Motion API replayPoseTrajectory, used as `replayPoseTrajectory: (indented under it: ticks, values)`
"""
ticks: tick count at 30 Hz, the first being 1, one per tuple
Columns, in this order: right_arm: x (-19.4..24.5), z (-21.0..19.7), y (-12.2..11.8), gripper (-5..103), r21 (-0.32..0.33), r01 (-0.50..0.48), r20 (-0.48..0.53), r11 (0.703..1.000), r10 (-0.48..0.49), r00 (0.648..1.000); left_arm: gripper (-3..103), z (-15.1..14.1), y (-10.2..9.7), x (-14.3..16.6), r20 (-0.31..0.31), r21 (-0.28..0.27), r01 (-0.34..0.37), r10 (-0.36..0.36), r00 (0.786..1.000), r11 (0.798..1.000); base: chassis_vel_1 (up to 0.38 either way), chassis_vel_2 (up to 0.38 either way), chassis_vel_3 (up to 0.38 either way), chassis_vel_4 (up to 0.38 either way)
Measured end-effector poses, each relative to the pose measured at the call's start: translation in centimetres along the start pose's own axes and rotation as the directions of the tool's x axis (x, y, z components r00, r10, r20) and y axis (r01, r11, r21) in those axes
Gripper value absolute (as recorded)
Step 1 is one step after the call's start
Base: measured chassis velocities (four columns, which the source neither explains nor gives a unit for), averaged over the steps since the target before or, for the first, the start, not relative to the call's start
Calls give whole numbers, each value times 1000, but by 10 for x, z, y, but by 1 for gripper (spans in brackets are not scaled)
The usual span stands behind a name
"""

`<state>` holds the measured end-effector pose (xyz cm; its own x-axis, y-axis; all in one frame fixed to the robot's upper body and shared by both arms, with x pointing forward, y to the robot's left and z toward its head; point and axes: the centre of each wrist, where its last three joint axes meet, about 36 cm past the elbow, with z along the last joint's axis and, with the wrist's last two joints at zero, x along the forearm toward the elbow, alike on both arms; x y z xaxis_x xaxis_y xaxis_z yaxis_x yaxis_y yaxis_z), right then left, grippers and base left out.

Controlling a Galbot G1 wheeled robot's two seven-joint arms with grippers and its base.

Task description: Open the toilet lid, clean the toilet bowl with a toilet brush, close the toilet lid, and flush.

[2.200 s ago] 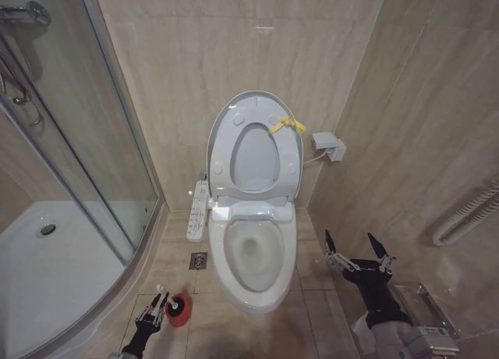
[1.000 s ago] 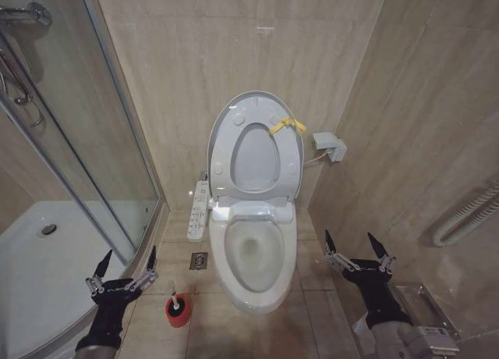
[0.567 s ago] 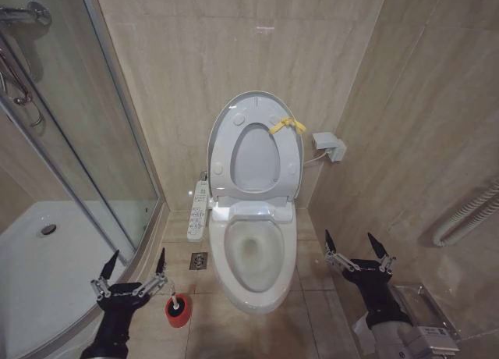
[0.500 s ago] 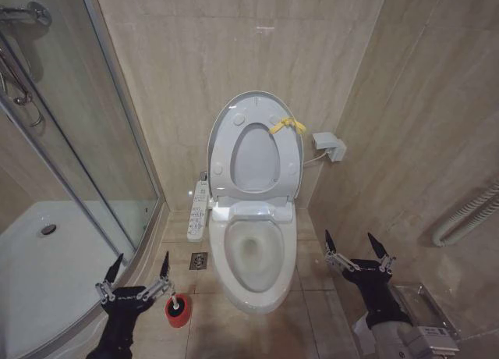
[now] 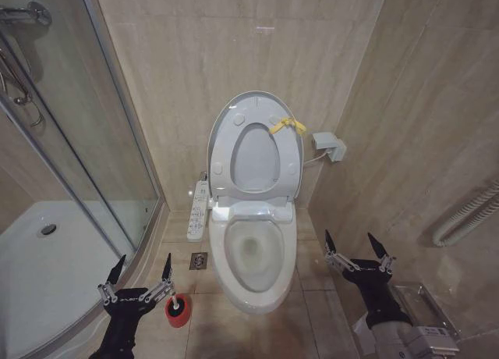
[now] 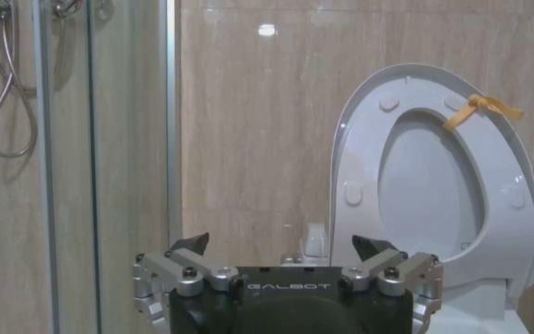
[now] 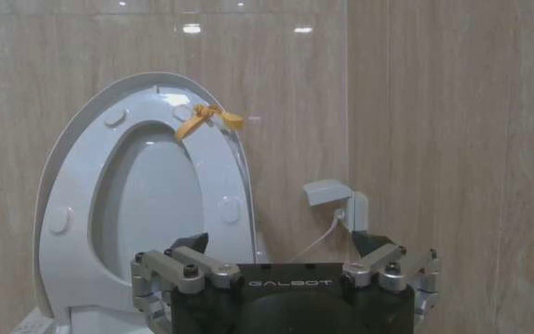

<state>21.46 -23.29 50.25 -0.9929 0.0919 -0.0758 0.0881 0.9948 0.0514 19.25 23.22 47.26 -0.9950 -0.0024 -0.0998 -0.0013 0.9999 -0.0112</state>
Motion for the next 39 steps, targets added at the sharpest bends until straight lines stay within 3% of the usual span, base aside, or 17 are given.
replayPoseTrajectory:
  ticks: [39]
  values:
    - [-2,-1,0,100,7,4,-25,1000,-4,1000,100,1,1,0,0,1,-1,1,1000,1000,0,0,0,0]
